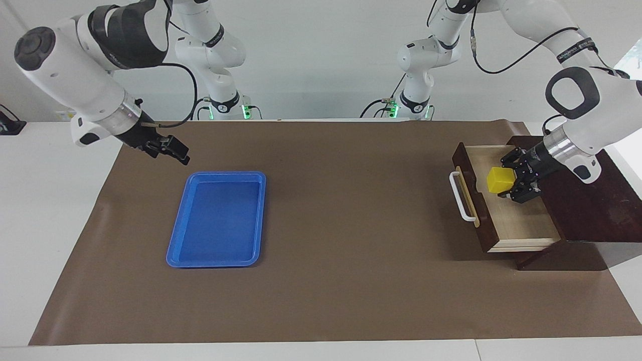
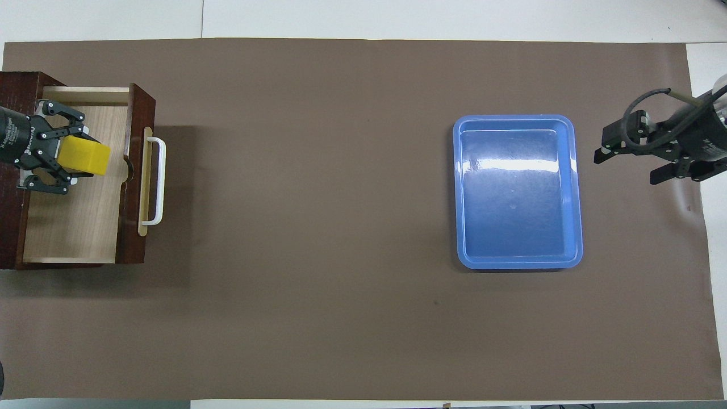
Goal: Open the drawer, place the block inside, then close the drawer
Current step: 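Lower the cube into the drawer with the left gripper and open it, then push the drawer shut toward the cabinet with the left gripper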
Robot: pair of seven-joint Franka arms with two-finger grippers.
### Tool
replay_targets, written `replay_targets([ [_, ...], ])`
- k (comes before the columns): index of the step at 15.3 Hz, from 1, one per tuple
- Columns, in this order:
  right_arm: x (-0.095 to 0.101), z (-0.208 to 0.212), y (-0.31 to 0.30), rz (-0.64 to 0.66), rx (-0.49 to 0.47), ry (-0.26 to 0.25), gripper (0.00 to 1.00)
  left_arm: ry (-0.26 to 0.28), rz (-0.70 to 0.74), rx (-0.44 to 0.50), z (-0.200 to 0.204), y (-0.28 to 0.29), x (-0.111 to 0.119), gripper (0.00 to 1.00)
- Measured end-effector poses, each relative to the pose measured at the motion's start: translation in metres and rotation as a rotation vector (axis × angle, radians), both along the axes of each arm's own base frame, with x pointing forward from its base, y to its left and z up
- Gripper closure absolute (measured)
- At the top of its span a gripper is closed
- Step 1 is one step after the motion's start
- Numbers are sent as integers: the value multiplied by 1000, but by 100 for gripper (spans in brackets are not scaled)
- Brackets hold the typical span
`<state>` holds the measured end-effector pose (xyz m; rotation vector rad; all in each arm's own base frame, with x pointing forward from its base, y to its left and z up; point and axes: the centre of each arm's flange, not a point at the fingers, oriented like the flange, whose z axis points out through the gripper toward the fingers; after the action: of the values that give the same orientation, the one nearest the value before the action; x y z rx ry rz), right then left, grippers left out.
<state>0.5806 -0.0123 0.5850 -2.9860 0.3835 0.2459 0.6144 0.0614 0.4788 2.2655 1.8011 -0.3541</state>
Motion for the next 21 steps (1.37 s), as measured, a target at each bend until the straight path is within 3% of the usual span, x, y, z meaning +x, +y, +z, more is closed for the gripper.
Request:
replay_targets([
  [4, -28, 44, -4, 229, -55, -82, 0, -20, 12, 23, -29, 10, -11, 44],
  [10, -42, 23, -7, 363, -73, -77, 0, -28, -35, 69, -50, 9, -36, 42],
  [14, -43, 12, -10, 344, -73, -65, 0, -39, -79, 128, -39, 4, -36, 3],
  [15, -43, 14, -11, 341, -73, -64, 0, -38, -88, 145, -31, -2, -34, 0],
  [17, -45, 19, -11, 338, -73, -60, 0, -26, -63, 197, -6, -28, -25, 0],
  [21, -45, 18, -13, 339, -84, -51, 0, -27, -19, 345, 11, -156, -20, 0],
])
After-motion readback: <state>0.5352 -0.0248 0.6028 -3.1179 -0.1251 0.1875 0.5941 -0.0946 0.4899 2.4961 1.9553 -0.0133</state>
